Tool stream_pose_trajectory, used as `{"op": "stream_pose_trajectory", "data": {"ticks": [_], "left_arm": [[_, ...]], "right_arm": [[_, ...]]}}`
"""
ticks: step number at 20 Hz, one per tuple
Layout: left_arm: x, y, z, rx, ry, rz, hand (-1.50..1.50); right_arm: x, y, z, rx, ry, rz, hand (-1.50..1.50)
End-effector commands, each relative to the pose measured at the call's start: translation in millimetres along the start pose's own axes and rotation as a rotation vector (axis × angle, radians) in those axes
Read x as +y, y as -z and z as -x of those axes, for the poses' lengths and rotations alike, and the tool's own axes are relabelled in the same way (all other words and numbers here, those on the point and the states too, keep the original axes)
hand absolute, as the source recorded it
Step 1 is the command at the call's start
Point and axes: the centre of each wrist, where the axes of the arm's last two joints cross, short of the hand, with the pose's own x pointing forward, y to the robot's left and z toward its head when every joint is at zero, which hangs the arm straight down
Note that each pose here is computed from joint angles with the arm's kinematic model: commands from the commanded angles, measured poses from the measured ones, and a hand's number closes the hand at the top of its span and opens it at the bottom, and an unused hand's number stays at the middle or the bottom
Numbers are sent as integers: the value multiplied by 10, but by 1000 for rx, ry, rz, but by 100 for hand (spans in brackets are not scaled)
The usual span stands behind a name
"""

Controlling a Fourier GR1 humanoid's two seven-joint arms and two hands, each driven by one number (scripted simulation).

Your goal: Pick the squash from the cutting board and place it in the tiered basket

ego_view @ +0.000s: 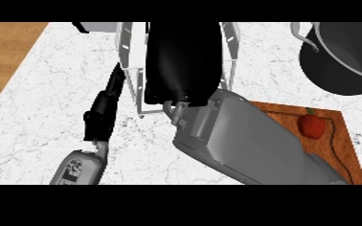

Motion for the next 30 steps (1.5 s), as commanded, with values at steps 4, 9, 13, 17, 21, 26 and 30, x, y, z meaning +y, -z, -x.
{"op": "stream_pose_trajectory", "data": {"ticks": [4,9,13,17,21,26,30], "left_arm": [[15,-8,-44,-7,-8,-20,0],[121,-59,-44,-19,11,-30,0],[88,-68,-95,-4,-4,-25,0],[37,-15,-31,-10,-2,-27,0],[198,30,-104,-21,-5,-36,0],[158,-9,-32,-1,1,-50,0],[270,-7,4,6,12,-95,0]], "right_arm": [[-90,354,-355,214,-73,-10,150],[67,597,-348,237,-115,-18,150],[109,773,-322,258,-98,-75,150],[295,851,-10,375,165,-91,-150],[289,787,-10,344,294,-80,-150],[207,847,155,339,500,79,-150],[0,851,297,461,568,159,-150]]}}
